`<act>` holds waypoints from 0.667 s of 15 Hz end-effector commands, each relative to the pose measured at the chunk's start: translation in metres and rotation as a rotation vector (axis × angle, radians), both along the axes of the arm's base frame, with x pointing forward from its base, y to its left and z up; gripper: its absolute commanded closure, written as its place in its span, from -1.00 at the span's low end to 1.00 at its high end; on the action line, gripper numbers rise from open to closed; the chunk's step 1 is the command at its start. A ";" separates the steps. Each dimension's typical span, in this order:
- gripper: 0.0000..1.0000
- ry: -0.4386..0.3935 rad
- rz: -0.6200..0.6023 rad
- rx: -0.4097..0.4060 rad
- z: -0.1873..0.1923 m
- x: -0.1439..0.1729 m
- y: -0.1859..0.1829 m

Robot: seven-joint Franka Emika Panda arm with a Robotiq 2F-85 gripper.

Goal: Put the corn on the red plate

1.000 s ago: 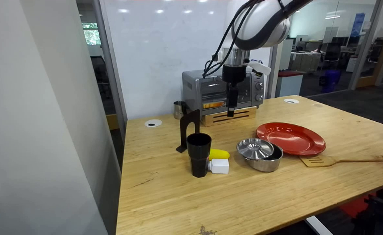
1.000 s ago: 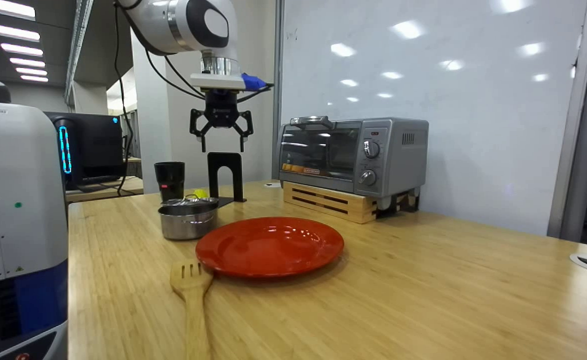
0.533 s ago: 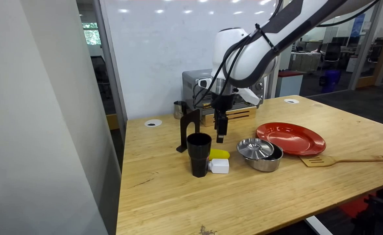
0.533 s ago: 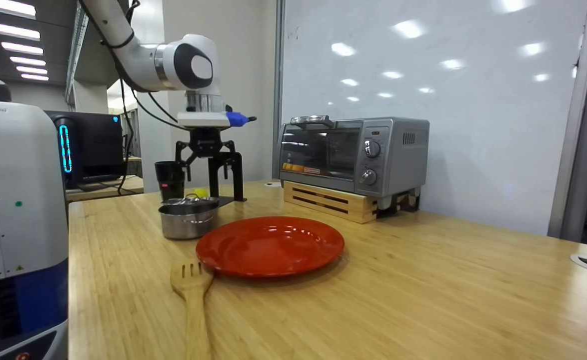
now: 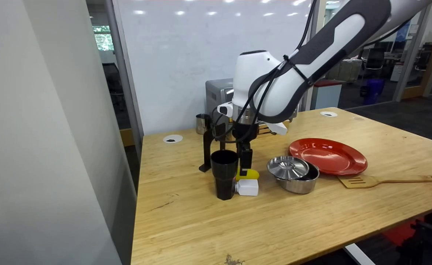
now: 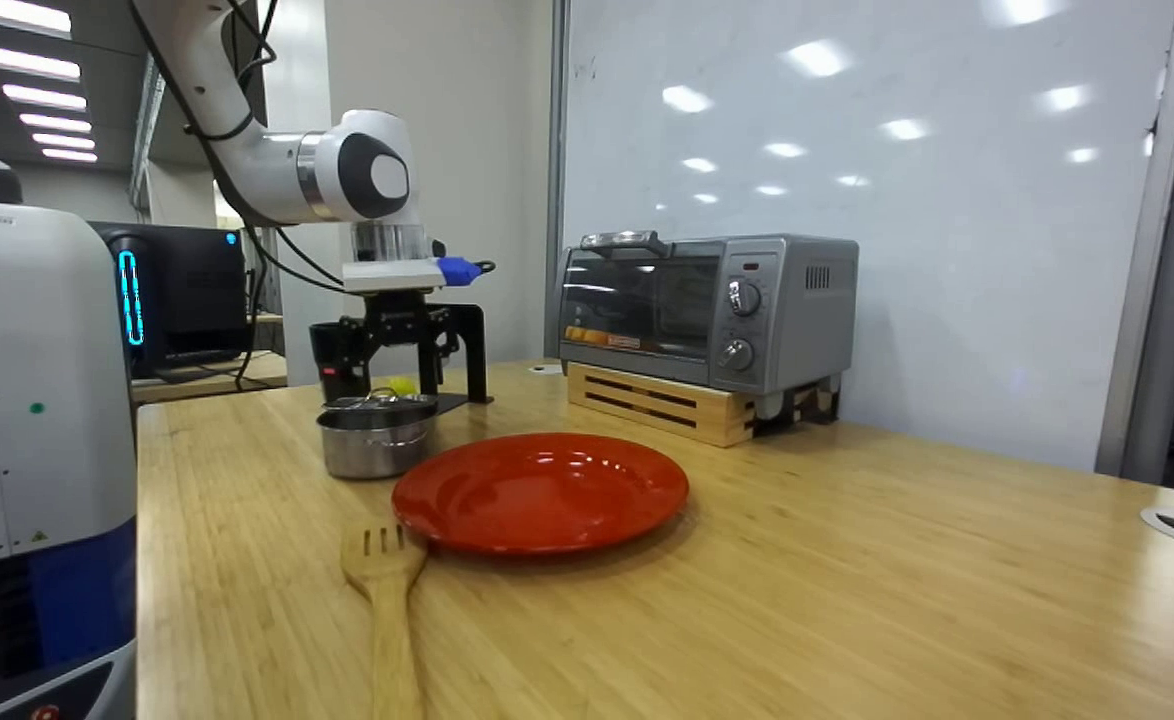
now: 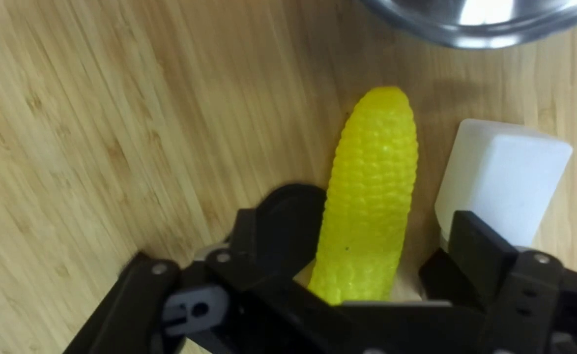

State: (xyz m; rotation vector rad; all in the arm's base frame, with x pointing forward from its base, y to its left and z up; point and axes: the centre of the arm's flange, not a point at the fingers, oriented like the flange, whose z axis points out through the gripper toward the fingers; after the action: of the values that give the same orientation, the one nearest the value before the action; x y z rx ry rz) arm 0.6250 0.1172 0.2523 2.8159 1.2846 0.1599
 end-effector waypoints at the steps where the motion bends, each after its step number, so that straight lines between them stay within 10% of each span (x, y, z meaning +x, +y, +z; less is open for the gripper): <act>1: -1.00 -0.017 0.009 -0.003 -0.010 -0.005 0.004; 10: -1.00 -0.019 0.010 0.003 -0.014 -0.006 0.000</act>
State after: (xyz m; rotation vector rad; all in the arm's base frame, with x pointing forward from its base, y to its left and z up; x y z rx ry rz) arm 0.6223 0.1211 0.2444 2.8126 1.2957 0.1624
